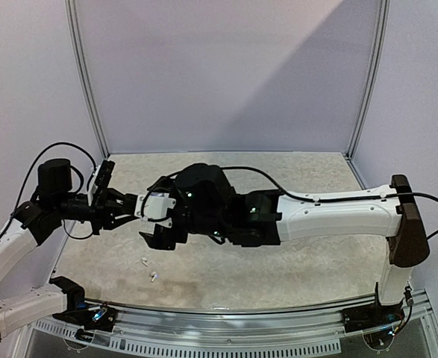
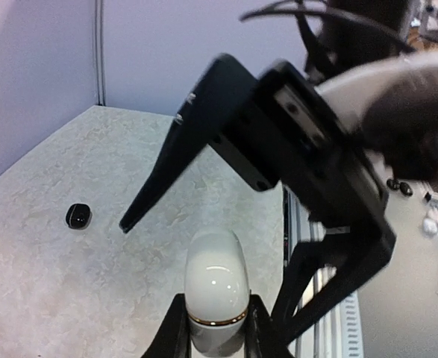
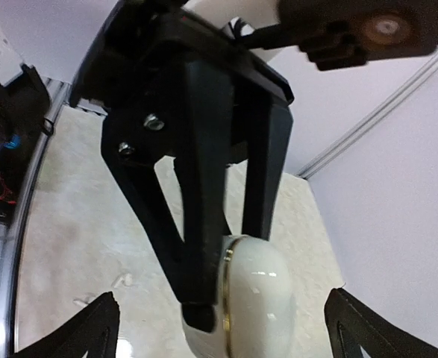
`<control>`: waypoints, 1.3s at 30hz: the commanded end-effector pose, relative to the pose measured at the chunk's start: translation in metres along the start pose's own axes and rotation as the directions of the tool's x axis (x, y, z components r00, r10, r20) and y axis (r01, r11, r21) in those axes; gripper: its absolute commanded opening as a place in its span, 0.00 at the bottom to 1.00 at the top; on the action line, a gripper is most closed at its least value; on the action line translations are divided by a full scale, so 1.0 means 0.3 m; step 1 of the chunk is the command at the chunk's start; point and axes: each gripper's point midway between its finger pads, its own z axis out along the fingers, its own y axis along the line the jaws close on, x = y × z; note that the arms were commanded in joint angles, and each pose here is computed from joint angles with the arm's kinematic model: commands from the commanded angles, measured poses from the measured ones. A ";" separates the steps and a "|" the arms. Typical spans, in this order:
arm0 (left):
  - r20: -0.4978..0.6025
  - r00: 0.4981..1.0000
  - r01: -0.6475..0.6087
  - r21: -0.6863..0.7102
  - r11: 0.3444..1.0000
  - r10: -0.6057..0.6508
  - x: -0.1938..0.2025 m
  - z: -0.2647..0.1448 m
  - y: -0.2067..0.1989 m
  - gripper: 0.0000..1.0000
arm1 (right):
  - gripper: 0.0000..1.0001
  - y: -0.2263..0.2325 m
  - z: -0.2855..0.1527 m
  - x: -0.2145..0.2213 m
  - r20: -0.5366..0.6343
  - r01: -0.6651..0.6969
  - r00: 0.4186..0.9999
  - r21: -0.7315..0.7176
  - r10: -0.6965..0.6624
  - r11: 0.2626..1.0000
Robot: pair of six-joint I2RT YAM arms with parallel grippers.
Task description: Insert the wireless bluetooth earbuds into the charging case
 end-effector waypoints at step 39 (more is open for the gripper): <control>-0.069 0.985 -0.152 0.087 0.985 0.158 0.063 -0.017 -0.075 0.59 | 0.15 0.080 -0.062 -0.016 -0.111 -0.461 0.883 -0.396 0.456 0.794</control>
